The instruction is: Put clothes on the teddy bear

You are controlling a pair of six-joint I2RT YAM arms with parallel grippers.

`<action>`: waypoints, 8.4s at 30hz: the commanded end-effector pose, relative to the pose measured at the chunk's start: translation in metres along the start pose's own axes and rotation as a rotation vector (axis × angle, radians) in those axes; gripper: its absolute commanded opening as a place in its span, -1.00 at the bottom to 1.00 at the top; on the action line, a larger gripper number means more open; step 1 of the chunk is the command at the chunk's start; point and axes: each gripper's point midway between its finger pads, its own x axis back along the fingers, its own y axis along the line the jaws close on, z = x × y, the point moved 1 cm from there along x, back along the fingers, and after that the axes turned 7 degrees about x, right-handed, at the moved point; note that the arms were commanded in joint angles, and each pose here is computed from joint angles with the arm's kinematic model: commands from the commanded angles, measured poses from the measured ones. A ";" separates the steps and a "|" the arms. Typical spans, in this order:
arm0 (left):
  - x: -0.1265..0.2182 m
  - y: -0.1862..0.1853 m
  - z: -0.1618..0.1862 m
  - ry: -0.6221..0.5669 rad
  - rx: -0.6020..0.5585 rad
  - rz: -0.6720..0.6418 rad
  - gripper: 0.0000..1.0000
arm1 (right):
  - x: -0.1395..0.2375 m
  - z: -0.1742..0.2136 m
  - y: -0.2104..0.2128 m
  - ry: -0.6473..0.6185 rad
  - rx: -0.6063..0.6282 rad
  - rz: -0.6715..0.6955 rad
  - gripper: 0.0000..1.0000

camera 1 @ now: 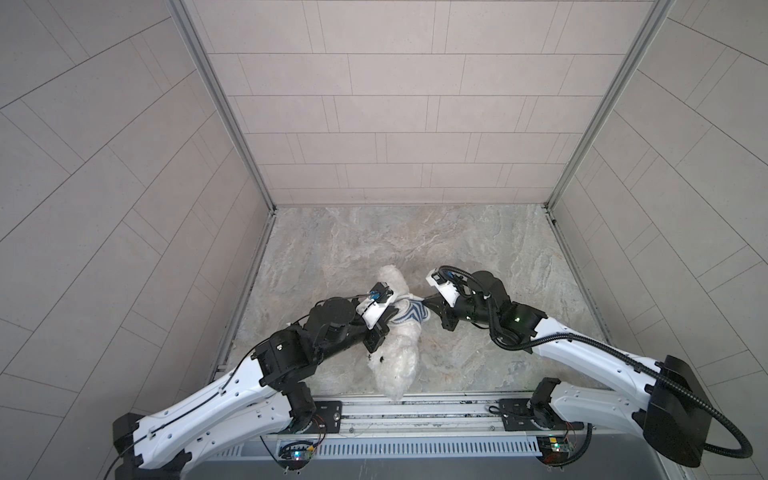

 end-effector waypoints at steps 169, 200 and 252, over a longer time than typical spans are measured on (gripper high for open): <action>0.027 -0.058 -0.094 -0.174 -0.329 0.260 -1.00 | 0.087 -0.092 0.052 -0.250 0.094 -0.158 -1.00; 0.008 -0.041 -0.105 -0.304 -0.102 0.162 -1.00 | 0.097 -0.099 0.085 -0.286 0.210 -0.216 -0.43; -0.039 0.056 0.024 0.023 0.879 -0.498 -1.00 | 0.004 0.010 0.058 -0.154 0.020 -0.047 0.69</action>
